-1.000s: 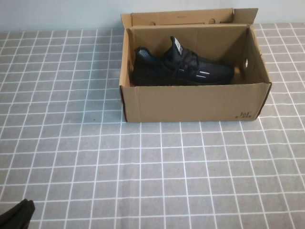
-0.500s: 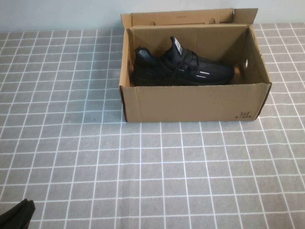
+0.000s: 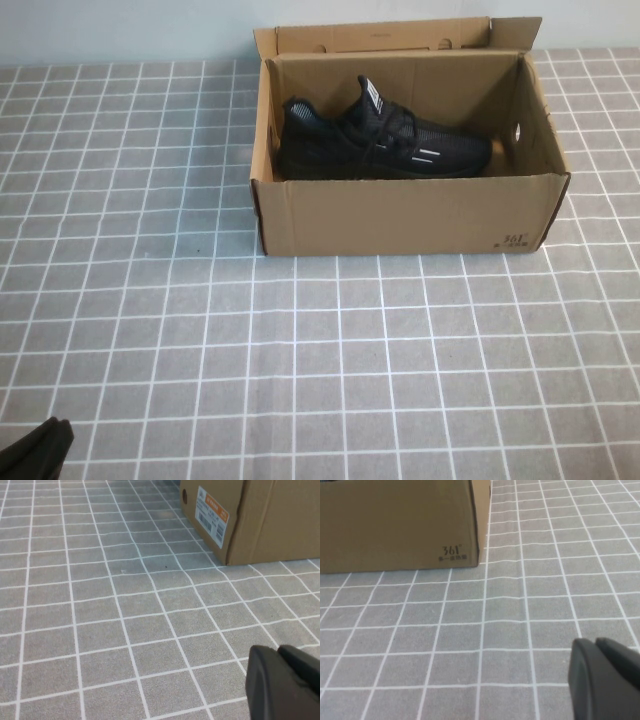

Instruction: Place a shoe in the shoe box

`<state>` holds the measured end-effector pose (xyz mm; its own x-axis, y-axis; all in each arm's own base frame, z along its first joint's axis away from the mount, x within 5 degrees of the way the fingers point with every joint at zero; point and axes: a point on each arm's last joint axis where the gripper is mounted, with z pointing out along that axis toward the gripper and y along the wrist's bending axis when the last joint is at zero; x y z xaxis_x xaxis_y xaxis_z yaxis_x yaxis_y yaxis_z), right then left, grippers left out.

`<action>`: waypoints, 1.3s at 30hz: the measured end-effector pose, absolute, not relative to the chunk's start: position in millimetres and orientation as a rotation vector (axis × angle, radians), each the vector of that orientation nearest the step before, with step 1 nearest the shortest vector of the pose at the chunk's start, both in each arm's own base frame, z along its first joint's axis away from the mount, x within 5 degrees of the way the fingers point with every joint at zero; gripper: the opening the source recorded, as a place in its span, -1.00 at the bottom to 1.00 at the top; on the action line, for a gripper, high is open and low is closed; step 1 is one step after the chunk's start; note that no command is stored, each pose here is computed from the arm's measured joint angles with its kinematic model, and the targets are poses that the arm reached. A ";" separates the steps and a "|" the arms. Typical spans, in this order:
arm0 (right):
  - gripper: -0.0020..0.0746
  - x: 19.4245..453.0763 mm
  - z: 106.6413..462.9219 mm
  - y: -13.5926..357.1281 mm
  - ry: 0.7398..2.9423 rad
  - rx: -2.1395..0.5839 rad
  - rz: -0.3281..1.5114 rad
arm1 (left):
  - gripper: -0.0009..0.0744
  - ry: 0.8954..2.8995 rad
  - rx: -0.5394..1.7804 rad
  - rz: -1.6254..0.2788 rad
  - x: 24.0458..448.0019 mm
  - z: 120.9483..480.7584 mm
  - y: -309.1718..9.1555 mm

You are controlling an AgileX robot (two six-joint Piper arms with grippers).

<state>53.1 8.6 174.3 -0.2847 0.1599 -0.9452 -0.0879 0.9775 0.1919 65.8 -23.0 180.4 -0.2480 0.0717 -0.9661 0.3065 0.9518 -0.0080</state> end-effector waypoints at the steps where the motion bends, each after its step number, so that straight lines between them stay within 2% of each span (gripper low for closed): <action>1: -0.99 53.1 174.3 8.6 1.844 0.053 0.241 | -0.98 1.816 0.279 -0.226 65.8 180.4 -23.0; 17: -0.99 53.0 174.2 8.7 1.845 0.055 0.244 | -0.98 1.816 0.279 -0.226 65.8 180.4 -23.0; 22: -0.99 53.0 174.2 8.7 1.845 0.055 0.244 | -0.98 1.791 0.312 -0.169 66.7 181.9 -21.3; 32: -0.99 53.0 174.1 8.7 1.846 0.055 0.244 | -0.98 1.633 0.130 -0.062 60.4 194.2 -7.7; 39: -0.99 52.9 173.9 8.7 1.849 0.055 0.245 | -0.98 1.766 0.143 -0.069 54.5 180.4 -8.1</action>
<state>52.9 8.7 173.9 -0.2893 0.1633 -0.9432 -0.0876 0.9767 0.1960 54.5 -8.1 180.4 -0.1932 0.0585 -0.9794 0.1348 0.9903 0.0325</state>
